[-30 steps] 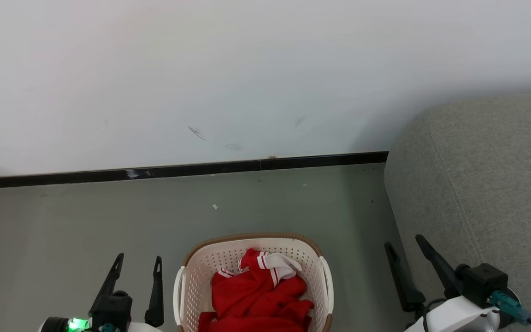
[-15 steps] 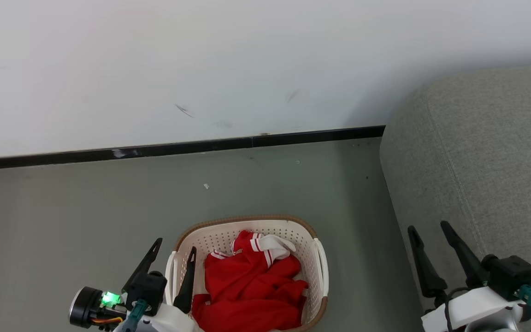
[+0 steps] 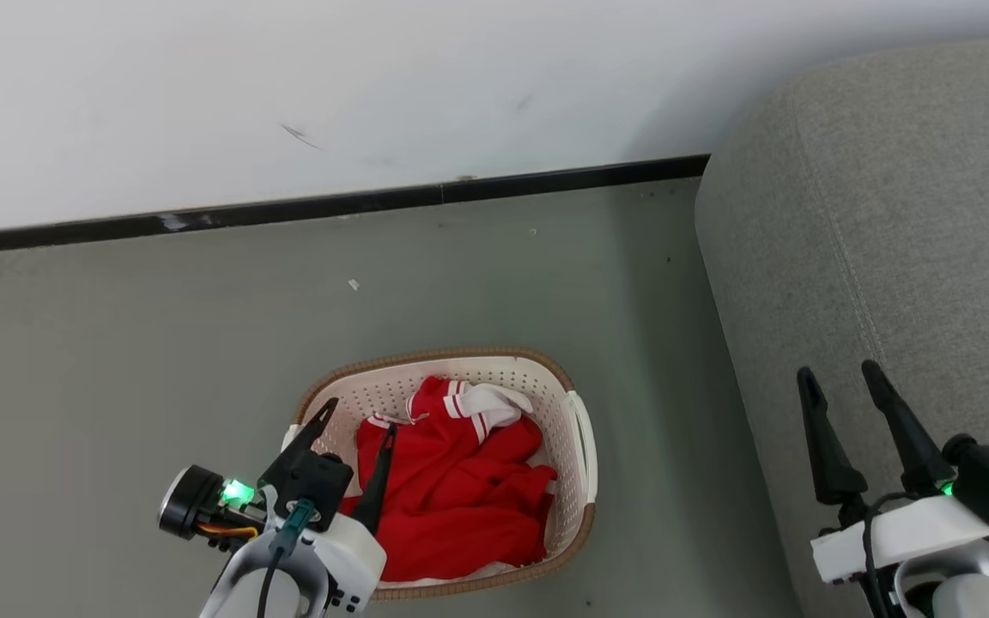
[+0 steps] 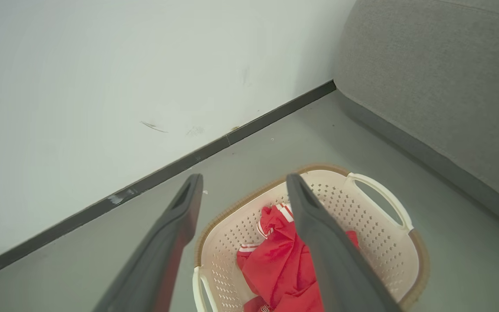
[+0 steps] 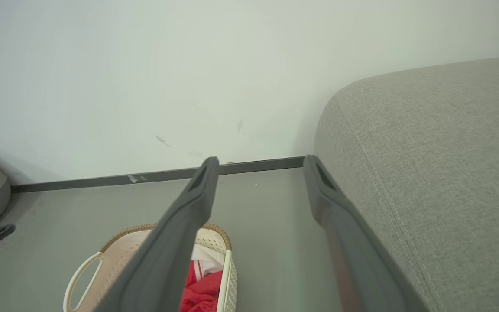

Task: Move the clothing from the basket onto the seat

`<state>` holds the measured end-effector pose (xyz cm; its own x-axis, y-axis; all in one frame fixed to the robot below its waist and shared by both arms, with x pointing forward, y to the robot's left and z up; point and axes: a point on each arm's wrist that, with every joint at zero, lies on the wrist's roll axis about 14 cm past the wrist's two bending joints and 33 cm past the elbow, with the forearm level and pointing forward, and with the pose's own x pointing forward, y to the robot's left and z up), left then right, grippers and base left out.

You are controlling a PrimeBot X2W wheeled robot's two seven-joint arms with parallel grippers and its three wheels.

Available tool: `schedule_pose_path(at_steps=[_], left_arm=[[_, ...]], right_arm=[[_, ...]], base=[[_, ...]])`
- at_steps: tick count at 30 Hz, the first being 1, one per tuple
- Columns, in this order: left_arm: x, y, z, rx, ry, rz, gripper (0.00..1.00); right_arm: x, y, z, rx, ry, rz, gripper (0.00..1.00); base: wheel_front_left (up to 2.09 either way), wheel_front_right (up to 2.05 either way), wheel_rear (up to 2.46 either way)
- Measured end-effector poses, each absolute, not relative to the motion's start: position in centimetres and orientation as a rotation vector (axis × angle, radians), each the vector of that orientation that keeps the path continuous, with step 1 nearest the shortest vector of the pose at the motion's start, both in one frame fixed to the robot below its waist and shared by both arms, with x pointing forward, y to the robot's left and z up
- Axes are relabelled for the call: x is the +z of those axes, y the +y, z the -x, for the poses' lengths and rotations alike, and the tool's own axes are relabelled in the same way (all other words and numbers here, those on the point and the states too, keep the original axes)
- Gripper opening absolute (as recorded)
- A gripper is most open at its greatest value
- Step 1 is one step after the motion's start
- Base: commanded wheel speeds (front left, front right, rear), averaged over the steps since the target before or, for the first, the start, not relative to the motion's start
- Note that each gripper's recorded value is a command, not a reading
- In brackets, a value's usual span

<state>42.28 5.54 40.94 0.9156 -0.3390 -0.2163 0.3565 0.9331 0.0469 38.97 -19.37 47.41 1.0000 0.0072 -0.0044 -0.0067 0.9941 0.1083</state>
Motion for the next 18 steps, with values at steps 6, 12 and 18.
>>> schedule_pose_path(at_steps=[6,12,18], left_arm=[[39.1,4.0,-43.6,-0.414,0.247,-0.106,1.0],[36.5,2.8,-44.7,-0.464,0.304,-0.122,1.0],[33.2,1.5,-45.0,-0.519,0.378,-0.15,1.0]], right_arm=[[47.8,-19.9,-40.7,-0.006,-0.019,-0.104,1.0],[47.7,-20.3,-42.4,-0.015,-0.032,-0.108,1.0],[46.9,-20.9,-43.9,-0.029,-0.028,-0.109,1.0]], base=[[0.0,0.0,0.0],[0.0,0.0,0.0],[0.0,0.0,0.0]])
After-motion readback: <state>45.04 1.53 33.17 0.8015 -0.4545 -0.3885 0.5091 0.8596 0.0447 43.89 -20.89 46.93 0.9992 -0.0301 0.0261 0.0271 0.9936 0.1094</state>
